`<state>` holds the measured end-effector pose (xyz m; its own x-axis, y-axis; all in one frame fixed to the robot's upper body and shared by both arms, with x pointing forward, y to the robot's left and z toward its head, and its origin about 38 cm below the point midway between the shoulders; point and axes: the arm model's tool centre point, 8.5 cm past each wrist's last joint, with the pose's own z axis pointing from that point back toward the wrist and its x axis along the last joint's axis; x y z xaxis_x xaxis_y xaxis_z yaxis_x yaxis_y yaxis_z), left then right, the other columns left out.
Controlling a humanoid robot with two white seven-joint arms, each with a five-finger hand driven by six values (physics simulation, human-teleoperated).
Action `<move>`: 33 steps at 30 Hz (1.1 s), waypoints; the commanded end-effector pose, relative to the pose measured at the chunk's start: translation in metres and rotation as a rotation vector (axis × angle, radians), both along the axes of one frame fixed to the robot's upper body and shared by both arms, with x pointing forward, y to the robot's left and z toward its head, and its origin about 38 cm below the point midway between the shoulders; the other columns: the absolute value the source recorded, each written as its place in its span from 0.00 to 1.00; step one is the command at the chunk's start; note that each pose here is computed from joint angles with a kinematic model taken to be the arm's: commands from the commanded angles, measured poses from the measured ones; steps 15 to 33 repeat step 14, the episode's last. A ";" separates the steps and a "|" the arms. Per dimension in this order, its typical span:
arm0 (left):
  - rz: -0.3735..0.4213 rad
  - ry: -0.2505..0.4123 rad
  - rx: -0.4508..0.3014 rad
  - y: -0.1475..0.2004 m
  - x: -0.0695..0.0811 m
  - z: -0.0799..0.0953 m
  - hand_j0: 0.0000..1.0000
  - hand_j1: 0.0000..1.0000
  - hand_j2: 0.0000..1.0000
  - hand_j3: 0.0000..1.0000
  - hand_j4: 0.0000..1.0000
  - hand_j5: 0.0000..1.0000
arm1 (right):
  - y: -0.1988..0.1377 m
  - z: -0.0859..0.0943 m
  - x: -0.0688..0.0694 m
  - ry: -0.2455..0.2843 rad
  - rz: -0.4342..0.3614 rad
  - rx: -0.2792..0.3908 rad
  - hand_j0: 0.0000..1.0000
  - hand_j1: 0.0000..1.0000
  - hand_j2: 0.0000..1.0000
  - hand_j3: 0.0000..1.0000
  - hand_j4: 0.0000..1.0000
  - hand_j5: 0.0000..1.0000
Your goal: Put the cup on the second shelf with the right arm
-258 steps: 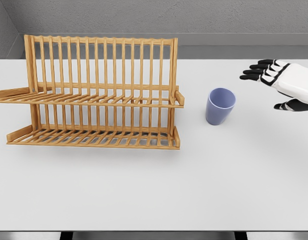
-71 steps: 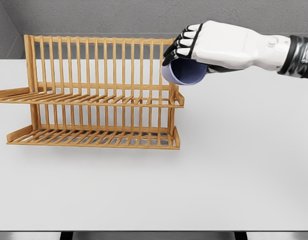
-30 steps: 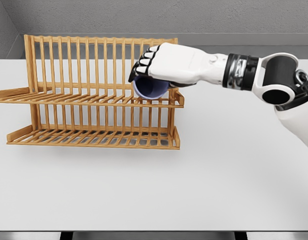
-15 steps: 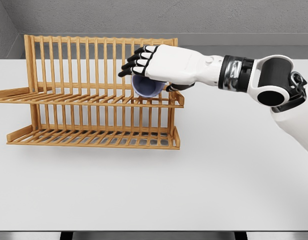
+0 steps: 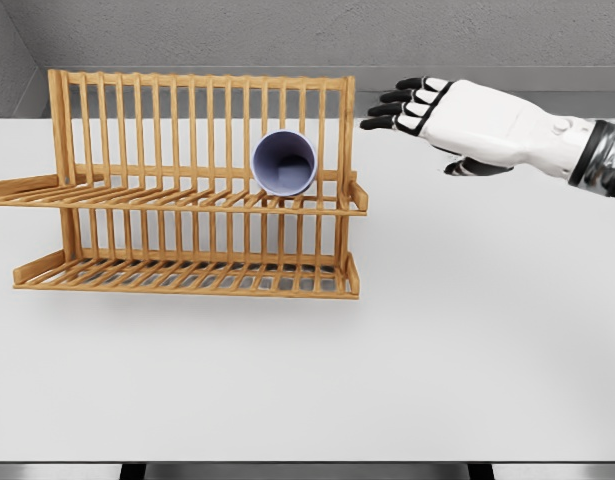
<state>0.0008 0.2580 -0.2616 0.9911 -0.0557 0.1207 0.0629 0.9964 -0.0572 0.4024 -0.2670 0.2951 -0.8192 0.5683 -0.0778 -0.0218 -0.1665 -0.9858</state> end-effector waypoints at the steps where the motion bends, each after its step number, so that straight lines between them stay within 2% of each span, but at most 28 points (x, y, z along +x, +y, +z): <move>1: 0.000 0.000 0.000 0.000 0.000 0.000 1.00 1.00 1.00 1.00 1.00 1.00 | -0.056 0.054 -0.008 -0.157 -0.105 0.028 1.00 1.00 1.00 1.00 1.00 1.00; 2: 0.000 0.000 0.000 0.000 0.000 0.000 1.00 1.00 1.00 1.00 1.00 1.00 | -0.070 0.039 -0.013 -0.123 -0.144 0.039 1.00 1.00 1.00 1.00 1.00 1.00; 6: 0.000 0.000 0.000 0.000 0.000 0.000 1.00 1.00 1.00 1.00 1.00 1.00 | -0.075 0.003 -0.019 -0.029 -0.160 0.037 1.00 1.00 1.00 1.00 1.00 1.00; 10: 0.000 0.000 0.000 0.000 0.000 0.000 1.00 1.00 1.00 1.00 1.00 1.00 | -0.075 -0.016 -0.025 0.019 -0.162 0.032 1.00 1.00 1.00 1.00 1.00 1.00; 33: 0.000 0.000 0.000 0.000 0.000 0.000 1.00 1.00 1.00 1.00 1.00 1.00 | -0.073 -0.020 -0.025 0.028 -0.158 0.033 1.00 1.00 1.00 1.00 1.00 1.00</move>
